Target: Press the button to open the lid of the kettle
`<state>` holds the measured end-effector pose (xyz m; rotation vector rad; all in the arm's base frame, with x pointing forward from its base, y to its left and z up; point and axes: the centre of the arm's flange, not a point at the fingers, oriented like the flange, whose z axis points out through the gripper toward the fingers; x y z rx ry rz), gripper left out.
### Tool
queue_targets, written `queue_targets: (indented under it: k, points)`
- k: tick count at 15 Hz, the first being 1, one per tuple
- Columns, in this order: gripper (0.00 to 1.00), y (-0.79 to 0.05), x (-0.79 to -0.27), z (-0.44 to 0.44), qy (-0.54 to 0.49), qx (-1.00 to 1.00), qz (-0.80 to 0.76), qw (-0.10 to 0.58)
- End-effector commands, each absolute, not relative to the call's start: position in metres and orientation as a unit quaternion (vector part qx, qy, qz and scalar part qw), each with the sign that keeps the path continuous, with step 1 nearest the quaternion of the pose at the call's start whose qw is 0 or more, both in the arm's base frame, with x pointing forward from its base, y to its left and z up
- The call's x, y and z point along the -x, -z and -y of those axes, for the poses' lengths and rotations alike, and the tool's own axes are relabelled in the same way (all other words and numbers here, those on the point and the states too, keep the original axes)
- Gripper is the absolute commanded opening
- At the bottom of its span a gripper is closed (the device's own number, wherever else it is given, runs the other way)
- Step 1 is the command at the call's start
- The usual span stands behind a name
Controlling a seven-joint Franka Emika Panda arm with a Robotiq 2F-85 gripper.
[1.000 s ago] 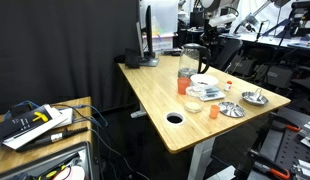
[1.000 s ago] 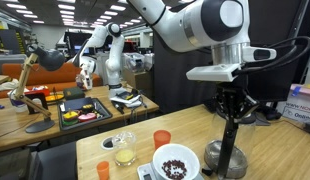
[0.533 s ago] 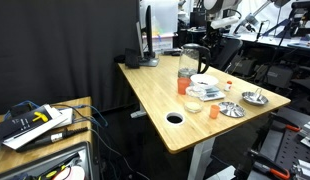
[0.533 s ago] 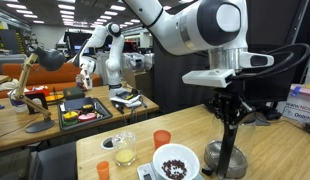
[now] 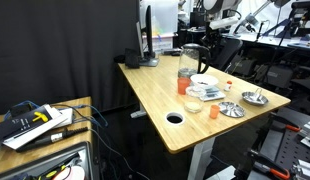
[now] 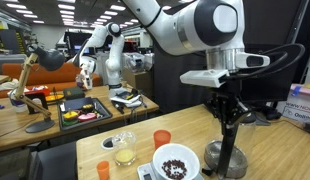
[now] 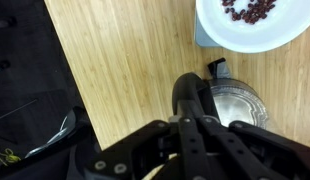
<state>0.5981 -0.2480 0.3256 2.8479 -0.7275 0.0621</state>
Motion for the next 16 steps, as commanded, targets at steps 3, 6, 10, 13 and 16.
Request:
queue_targets:
  k: [3, 6, 10, 13, 16]
  points:
    - [0.00, -0.329, -0.598, 0.248, -0.041, -0.960, 0.256, 0.106]
    - [0.00, -0.332, -0.599, 0.248, -0.047, -0.959, 0.256, 0.109]
    - [0.00, -0.342, -0.603, 0.249, -0.065, -0.958, 0.253, 0.114]
    - [0.00, -0.340, -0.607, 0.248, -0.071, -0.958, 0.252, 0.116]
    - [0.00, -0.337, -0.607, 0.246, -0.067, -0.959, 0.249, 0.119]
